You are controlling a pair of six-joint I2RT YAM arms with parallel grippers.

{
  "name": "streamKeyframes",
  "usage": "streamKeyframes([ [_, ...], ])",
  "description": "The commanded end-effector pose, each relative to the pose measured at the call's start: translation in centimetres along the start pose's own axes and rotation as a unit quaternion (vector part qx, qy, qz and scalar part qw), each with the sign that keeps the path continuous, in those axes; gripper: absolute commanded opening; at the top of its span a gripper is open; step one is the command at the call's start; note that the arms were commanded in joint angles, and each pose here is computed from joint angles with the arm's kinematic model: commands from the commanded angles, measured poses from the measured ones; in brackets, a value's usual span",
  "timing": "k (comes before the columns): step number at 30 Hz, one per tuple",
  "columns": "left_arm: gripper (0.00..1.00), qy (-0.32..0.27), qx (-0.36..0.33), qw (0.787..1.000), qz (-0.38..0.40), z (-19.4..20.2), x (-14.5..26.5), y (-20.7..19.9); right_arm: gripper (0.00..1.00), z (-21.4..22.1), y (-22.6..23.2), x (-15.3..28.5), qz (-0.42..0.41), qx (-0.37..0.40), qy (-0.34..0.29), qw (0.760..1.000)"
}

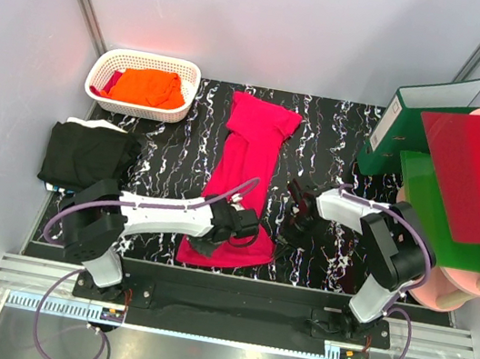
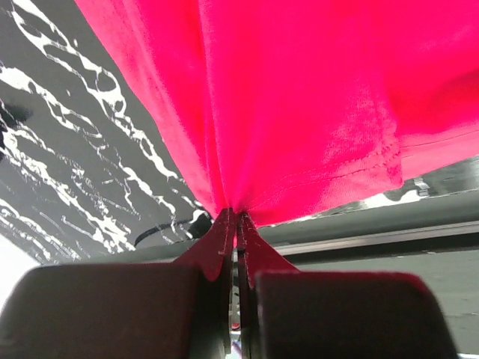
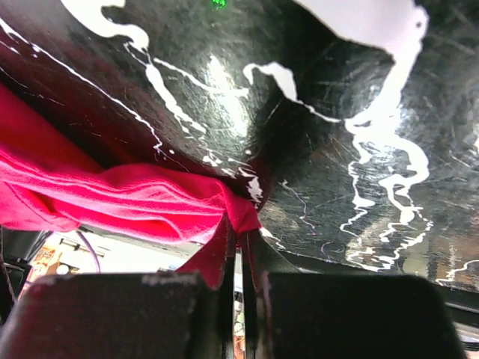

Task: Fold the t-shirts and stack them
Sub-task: Rotate the tshirt 90 degrees

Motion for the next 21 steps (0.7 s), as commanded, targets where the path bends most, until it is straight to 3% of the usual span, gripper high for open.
streamKeyframes([
  [1,0.0,0.023,-0.017,0.999,0.015,1.6,0.2,0.0,0.0,0.5,-0.1,0.9,-0.003,0.006,-0.012,1.0],
  [11,0.0,0.08,-0.038,0.994,0.066,2.6,-1.0,-1.7,0.0,0.4,-0.3,1.4,0.011,0.005,-0.023,1.0],
  [12,0.06,0.078,-0.035,0.994,0.069,2.4,-0.9,-1.8,0.0,0.4,-0.3,1.4,0.011,0.006,-0.024,1.0],
  [13,0.19,0.076,-0.033,0.994,0.073,2.3,-0.8,-1.8,0.0,0.4,-0.4,1.5,0.012,0.007,-0.023,1.0],
  [14,0.49,0.065,-0.033,0.994,0.077,1.9,-0.3,-1.8,0.0,0.4,-0.3,1.6,0.011,0.007,-0.023,1.0],
  [16,0.91,0.045,-0.023,0.996,0.074,1.3,0.5,-1.5,0.0,0.6,-0.2,1.9,0.011,0.009,-0.02,1.0],
  [17,0.99,0.013,-0.014,0.997,0.077,0.6,1.8,-1.1,0.0,0.7,-0.1,2.2,0.009,0.009,-0.021,1.0],
  [21,0.99,-0.071,0.032,0.996,0.045,-1.3,5.7,1.5,0.0,1.5,0.6,4.1,-0.009,0.017,-0.019,1.0],
])
Point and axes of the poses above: each gripper's point midway between its finger pads, its own x axis back along the fingers, its own y axis along the line the jaws close on, z = x × y, the point moved 6 cm from there along x, back along the fingers, and after that the axes turned 15 degrees about -x, right-handed, at the moved point
